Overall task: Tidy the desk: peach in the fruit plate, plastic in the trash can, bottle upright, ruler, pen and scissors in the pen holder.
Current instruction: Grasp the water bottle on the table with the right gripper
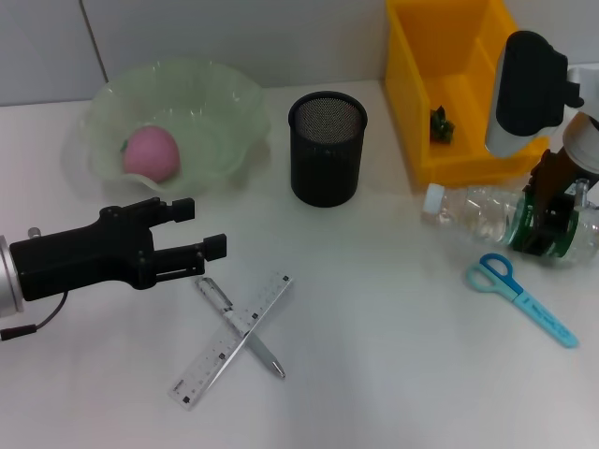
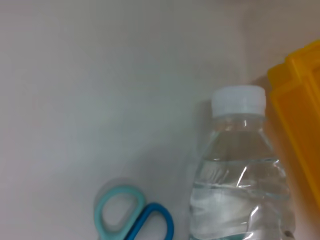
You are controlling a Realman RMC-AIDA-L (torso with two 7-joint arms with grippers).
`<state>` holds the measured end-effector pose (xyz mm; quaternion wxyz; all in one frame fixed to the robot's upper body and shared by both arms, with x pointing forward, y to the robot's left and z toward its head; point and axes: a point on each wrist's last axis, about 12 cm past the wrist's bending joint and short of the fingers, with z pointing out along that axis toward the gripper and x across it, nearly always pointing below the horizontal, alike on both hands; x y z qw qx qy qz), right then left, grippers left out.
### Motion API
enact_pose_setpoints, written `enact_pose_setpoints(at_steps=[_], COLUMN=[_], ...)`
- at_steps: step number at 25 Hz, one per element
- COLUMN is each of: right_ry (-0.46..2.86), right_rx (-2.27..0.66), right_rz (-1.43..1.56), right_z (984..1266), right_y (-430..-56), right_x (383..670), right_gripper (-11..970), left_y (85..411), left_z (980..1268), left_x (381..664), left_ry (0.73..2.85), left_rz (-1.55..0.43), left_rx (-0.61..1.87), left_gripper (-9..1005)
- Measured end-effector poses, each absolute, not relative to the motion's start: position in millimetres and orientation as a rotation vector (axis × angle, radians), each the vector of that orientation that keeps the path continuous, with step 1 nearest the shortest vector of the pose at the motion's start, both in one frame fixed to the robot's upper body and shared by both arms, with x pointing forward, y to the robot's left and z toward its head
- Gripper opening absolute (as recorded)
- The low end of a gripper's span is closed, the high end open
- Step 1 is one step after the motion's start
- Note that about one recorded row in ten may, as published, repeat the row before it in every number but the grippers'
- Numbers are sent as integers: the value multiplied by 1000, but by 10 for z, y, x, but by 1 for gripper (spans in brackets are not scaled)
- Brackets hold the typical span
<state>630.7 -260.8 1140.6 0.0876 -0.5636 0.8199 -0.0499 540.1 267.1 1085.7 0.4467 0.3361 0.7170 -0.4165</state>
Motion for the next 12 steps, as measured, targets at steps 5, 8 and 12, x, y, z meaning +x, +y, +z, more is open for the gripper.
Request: enact_pose_setpoints(at_steps=[5,8,12], right_ry=[2446,2449,2451], right_rx=[-1673,-1668,-1658], right_rz=[-146,-145,-149], right_z=[11360,11337,11313], right_y=[-2612,-2619,-2618], right_x=[6300,6298,6294], right_gripper=[763,763,763], left_y=[2675,2680,2680], left_z=[10859,10859,10859], left_x=[5399,5399,5398], left_ry=[1777,1778,1778], left_rz=[-1034,-1033,-1034], left_rx=[830,830,830], left_gripper=[825,825,825])
